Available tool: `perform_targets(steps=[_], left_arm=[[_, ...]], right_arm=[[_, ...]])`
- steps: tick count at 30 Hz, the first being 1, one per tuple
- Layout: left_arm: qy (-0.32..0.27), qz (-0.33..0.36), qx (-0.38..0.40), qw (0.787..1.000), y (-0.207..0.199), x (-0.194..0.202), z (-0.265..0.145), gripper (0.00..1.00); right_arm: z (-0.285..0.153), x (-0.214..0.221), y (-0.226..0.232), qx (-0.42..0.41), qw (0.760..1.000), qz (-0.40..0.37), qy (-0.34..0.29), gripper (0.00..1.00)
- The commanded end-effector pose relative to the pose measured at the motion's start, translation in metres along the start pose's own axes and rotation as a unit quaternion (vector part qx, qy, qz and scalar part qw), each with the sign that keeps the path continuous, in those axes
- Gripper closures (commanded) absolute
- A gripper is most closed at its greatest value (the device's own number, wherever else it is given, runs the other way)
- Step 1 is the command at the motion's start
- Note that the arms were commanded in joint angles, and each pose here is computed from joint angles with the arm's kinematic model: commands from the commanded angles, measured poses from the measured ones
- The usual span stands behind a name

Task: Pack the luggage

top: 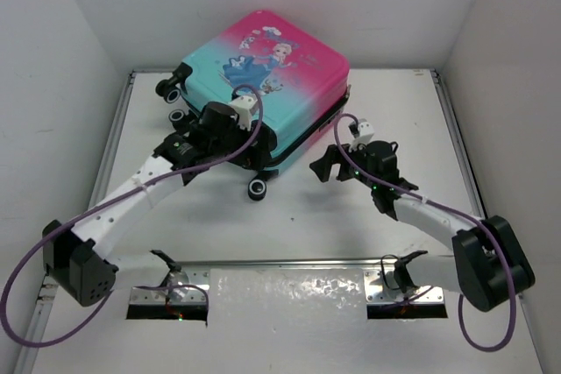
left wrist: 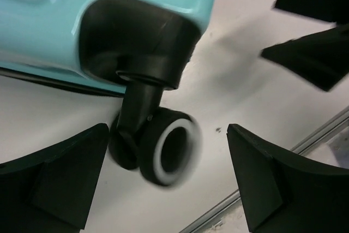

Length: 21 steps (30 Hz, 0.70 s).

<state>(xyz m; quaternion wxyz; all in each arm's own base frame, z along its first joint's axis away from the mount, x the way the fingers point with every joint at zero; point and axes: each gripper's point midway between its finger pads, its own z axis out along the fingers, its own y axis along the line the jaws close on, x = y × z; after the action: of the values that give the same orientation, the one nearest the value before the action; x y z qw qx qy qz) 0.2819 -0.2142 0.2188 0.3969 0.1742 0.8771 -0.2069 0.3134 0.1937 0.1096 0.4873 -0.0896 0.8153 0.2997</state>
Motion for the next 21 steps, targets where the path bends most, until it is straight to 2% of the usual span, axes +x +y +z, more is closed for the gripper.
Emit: perform_targets(steps=[1, 7, 8, 10, 11, 12, 15, 17, 18, 21], left_arm=[[0.011, 0.011, -0.016, 1.0, 0.007, 0.005, 0.017, 0.13], [0.063, 0.026, -0.08, 0.994, 0.032, 0.013, 0.056, 0.13], [0.063, 0.028, -0.083, 0.994, 0.032, 0.008, 0.06, 0.2], [0.098, 0.029, -0.063, 0.993, 0.022, 0.018, 0.077, 0.43], [0.104, 0.033, -0.059, 0.992, 0.015, 0.022, 0.082, 0.85], [0.1, 0.039, -0.051, 0.993, 0.0, 0.023, 0.084, 0.99], [0.097, 0.05, -0.037, 0.993, -0.03, 0.031, 0.076, 1.0], [0.093, 0.053, -0.059, 0.992, -0.033, 0.041, 0.063, 1.0], [0.106, 0.059, -0.072, 0.99, -0.035, 0.053, 0.055, 1.0], [0.127, 0.119, -0.03, 0.984, -0.075, 0.099, 0.021, 1.0]], right_arm=[[-0.018, -0.012, 0.005, -0.005, 1.0, -0.006, -0.02, 0.01], [-0.041, -0.014, 0.016, -0.026, 0.998, -0.006, -0.052, 0.01], [-0.045, -0.014, 0.019, -0.031, 0.998, -0.007, -0.058, 0.01], [-0.049, -0.013, 0.02, -0.032, 0.998, -0.007, -0.058, 0.01], [-0.05, -0.013, 0.019, -0.028, 0.998, -0.008, -0.055, 0.01], [-0.052, -0.014, 0.017, -0.021, 0.998, -0.018, -0.054, 0.01], [-0.058, -0.013, 0.001, 0.027, 0.998, -0.029, -0.045, 0.01], [-0.064, -0.016, -0.01, 0.061, 0.996, -0.042, -0.042, 0.01], [-0.065, -0.018, -0.014, 0.074, 0.995, -0.045, -0.041, 0.01], [-0.071, -0.027, -0.031, 0.12, 0.991, -0.052, -0.035, 0.01]])
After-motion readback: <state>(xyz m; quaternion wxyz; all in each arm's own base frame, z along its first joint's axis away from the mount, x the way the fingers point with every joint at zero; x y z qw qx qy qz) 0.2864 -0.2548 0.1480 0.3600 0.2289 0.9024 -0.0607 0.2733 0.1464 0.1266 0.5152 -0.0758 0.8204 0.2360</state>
